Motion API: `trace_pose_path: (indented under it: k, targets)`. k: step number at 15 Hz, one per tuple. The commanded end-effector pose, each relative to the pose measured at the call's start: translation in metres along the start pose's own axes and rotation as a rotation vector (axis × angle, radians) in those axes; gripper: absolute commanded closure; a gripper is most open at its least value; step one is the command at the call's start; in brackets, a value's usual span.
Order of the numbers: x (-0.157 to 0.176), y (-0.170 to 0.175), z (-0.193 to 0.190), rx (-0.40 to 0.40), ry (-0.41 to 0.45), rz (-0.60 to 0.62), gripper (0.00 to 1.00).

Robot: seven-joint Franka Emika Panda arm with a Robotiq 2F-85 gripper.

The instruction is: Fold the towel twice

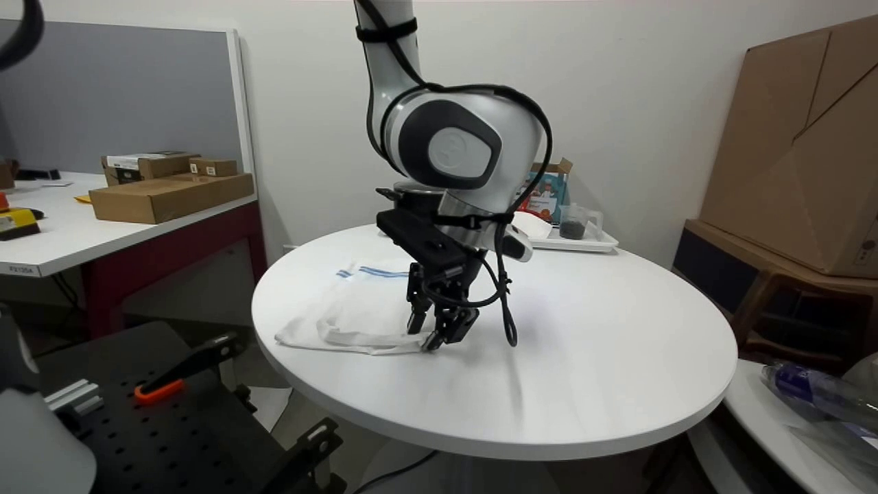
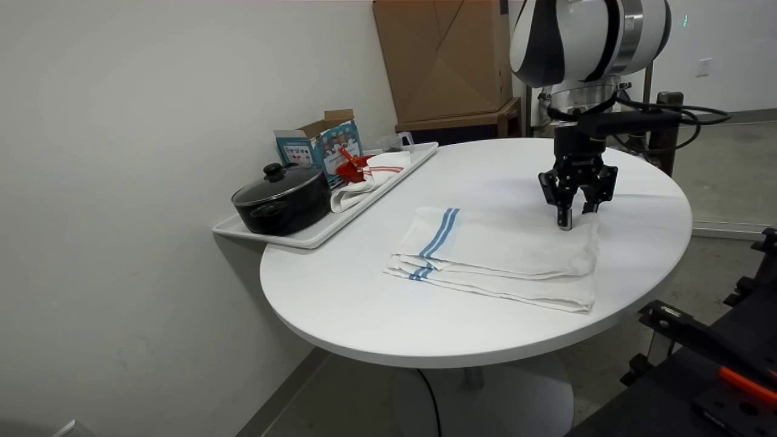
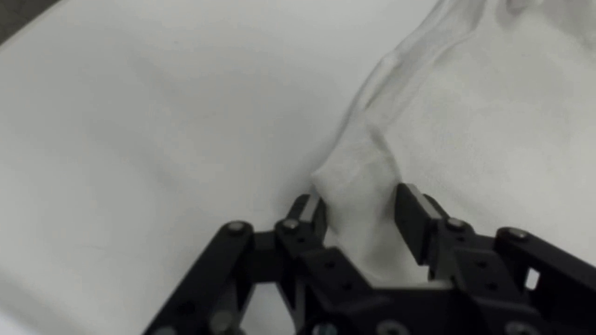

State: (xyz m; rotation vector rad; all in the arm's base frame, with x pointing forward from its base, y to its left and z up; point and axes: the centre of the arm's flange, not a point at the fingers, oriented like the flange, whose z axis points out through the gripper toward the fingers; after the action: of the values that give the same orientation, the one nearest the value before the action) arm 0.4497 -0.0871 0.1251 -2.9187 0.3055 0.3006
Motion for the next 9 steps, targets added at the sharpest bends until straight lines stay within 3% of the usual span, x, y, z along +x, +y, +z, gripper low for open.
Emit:
trace_pose_path:
  k: [1,2,5,9]
  targets:
    - [-0.001,0.008,-0.010,0.046,0.010,-0.003,0.87]
    - [-0.004,0.011,-0.015,0.059,0.009,0.001,0.93]
    - [-0.035,0.017,-0.031,0.102,-0.003,-0.027,1.00]
    - [-0.078,0.023,-0.041,0.145,-0.032,-0.091,0.94]
